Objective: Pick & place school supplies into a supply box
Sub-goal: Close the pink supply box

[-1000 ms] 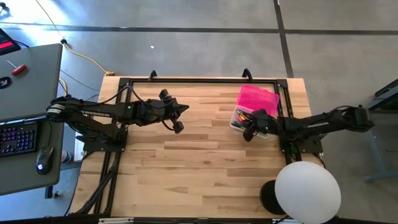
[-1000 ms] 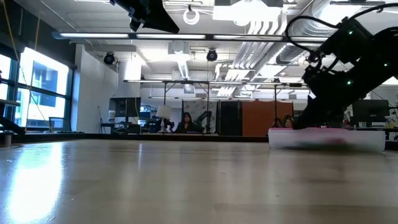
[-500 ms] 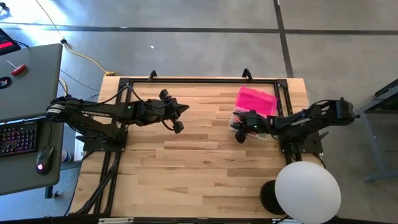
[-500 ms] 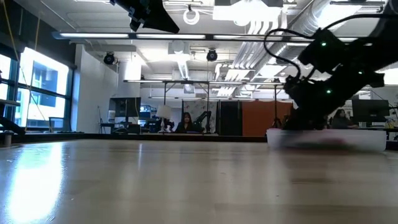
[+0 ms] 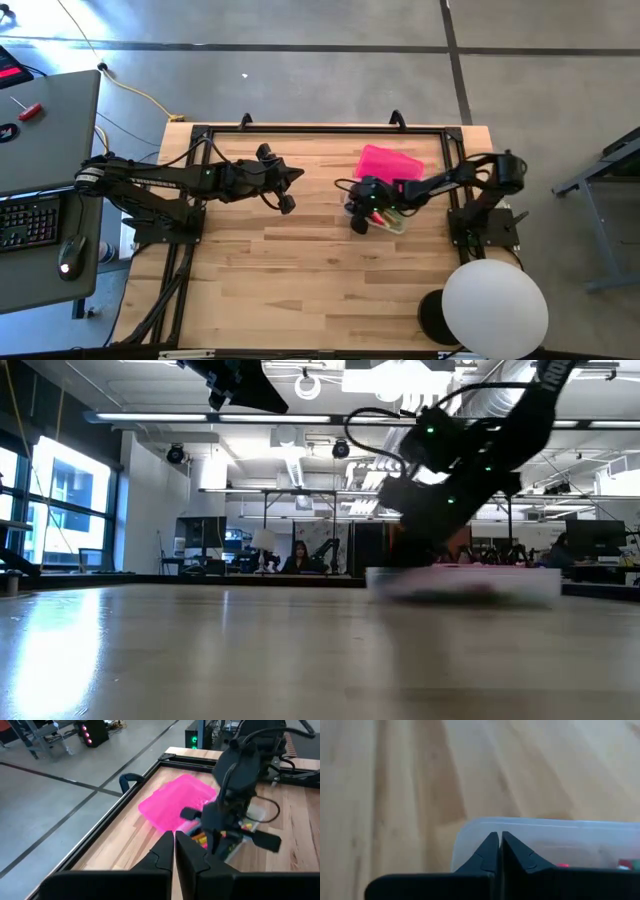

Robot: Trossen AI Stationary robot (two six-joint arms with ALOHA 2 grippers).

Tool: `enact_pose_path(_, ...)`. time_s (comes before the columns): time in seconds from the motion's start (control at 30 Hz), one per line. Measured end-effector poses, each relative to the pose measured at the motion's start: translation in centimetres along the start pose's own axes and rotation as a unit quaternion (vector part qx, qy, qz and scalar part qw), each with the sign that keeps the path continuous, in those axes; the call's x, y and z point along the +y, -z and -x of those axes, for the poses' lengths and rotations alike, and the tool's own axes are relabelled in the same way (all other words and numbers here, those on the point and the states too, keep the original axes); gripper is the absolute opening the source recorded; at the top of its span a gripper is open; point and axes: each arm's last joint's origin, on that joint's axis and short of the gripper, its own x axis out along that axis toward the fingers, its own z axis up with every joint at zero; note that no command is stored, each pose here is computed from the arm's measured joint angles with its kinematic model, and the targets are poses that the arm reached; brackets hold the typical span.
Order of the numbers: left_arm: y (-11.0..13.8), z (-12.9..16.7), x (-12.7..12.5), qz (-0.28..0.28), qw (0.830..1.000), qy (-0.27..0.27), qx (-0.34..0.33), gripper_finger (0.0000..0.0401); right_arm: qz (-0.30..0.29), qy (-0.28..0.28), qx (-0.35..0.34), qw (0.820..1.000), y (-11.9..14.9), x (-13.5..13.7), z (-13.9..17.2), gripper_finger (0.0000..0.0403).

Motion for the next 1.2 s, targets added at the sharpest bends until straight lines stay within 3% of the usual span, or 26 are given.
enact_pose_path(0.37, 0.1, 0.0, 0.1, 0.000, 1.000, -0.013, 0.004, 0.0021, 0.066, -0.130, 0.009, 0.989, -2.7, 2.9, -4.5, 0.0000)
enact_pose_path(0.5, 0.3, 0.0, 0.3, 0.014, 0.999, -0.043, 0.008, 0.0022, 0.099, -0.150, -0.001, 0.984, -3.6, 4.3, -4.5, 0.0000)
enact_pose_path(0.7, 0.4, 0.0, 0.3, 0.016, 0.999, -0.047, 0.015, 0.0043, 0.130, -0.166, 0.013, 0.977, -4.2, 5.9, -2.6, 0.0000)
enact_pose_path(0.8, 0.4, 0.0, 0.3, 0.020, 0.999, -0.047, 0.014, 0.0041, 0.137, -0.126, 0.029, 0.982, -4.1, 6.1, -1.1, 0.0000)
enact_pose_path(1.0, 0.5, 0.0, 0.3, 0.042, 0.998, -0.047, 0.016, 0.0022, 0.177, 0.066, 0.002, 0.982, -4.9, 5.3, 3.4, 0.0000)
enact_pose_path(1.2, 1.7, -0.5, 0.2, 0.079, 0.992, -0.078, 0.058, 0.0027, 0.093, 0.162, -0.057, 0.981, -3.8, 2.6, 8.4, 0.0000)
